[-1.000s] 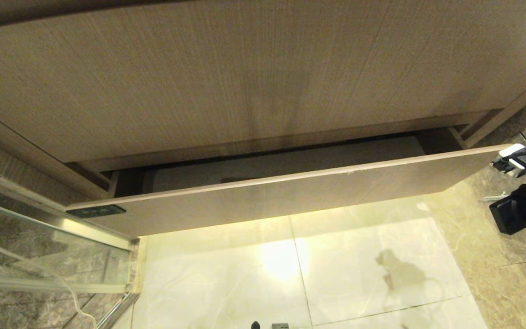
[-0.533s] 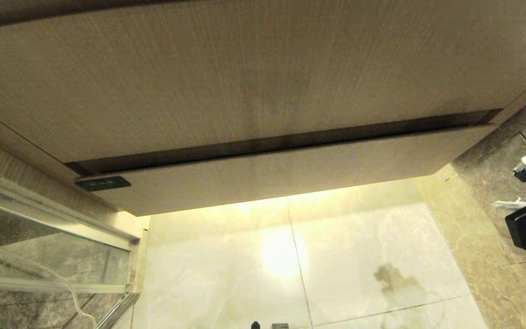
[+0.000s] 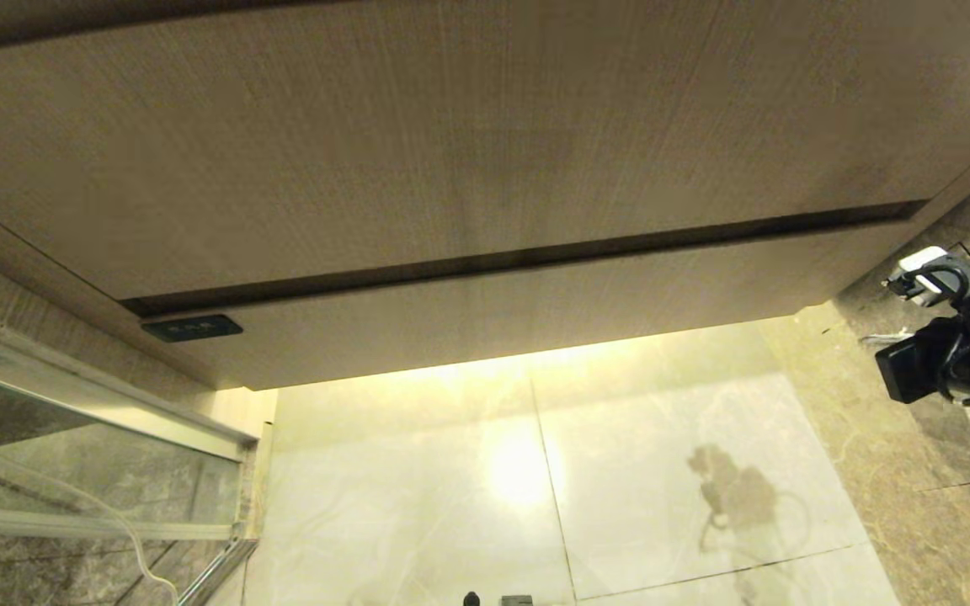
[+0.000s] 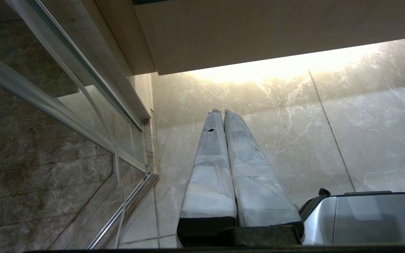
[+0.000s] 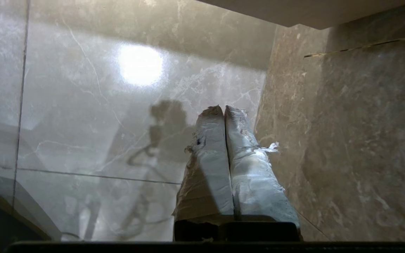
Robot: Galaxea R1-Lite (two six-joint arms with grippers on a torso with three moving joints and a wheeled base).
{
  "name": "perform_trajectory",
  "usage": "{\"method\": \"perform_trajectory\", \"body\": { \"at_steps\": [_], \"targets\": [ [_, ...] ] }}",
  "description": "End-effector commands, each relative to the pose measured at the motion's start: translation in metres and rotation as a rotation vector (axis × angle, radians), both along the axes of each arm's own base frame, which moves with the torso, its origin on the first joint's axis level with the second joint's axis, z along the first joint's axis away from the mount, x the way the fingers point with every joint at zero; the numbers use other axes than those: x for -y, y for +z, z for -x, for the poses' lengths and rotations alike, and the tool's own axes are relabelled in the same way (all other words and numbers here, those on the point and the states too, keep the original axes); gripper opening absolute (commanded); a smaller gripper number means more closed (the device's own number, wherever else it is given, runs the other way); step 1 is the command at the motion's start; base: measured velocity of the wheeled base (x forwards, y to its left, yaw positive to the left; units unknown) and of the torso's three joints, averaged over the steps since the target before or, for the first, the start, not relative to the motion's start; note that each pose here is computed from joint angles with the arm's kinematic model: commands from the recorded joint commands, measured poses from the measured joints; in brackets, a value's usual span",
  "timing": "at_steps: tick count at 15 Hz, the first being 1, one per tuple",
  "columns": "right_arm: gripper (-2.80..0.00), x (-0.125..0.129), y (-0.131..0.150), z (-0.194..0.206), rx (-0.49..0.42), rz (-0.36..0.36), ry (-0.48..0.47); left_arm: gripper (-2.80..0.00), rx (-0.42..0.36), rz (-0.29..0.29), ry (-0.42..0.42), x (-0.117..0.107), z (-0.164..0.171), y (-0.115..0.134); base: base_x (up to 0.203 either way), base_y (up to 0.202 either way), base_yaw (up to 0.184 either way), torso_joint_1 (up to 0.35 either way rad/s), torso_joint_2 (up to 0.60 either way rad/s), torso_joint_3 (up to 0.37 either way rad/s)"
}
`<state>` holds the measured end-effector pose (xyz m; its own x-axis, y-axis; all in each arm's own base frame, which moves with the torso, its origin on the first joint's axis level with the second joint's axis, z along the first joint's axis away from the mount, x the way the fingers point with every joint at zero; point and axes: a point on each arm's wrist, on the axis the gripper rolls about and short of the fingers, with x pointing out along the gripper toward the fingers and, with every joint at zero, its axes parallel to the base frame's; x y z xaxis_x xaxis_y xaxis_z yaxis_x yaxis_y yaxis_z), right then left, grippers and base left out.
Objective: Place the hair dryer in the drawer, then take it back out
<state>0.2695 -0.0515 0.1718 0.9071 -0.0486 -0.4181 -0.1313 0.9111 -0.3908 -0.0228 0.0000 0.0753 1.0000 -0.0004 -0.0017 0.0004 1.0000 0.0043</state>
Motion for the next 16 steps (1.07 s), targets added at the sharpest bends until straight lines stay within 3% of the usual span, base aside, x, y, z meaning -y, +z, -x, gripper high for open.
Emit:
{"method": "perform_trajectory", "body": {
  "at_steps": [1,4,6,8,12,16],
  "targets": [
    [-2.8,0.002,-0.011,-0.015,-0.018,-0.018,-0.004,-2.8,0.0,0.0,0.0,0.0,0.0,0.0,0.0,0.0,0.0,0.0,0.0,0.0],
    [-2.8,0.004,-0.012,-0.023,0.001,-0.028,-0.012,-2.8,0.0,0.0,0.0,0.0,0.0,0.0,0.0,0.0,0.0,0.0,0.0,0.0],
    [-2.8,0.001,0.0,-0.007,0.026,-0.025,-0.016,-2.8,-0.001,0.0,0.0,0.0,0.0,0.0,0.0,0.0,0.0,0.0,0.0,0.0],
    [-2.8,-0.006,0.015,0.027,0.058,-0.053,-0.031,-2.8,0.0,0.0,0.0,0.0,0.0,0.0,0.0,0.0,0.0,0.0,0.0,0.0],
    [-2.8,-0.022,0.04,0.123,0.186,-0.175,-0.13,-2.8,-0.001,0.0,0.0,0.0,0.0,0.0,0.0,0.0,0.0,0.0,0.0,0.0],
    [-2.8,-0.04,-0.006,0.213,0.27,-0.216,-0.217,-2.8,-0.001,0.0,0.0,0.0,0.0,0.0,0.0,0.0,0.0,0.0,0.0,0.0]
  ]
}}
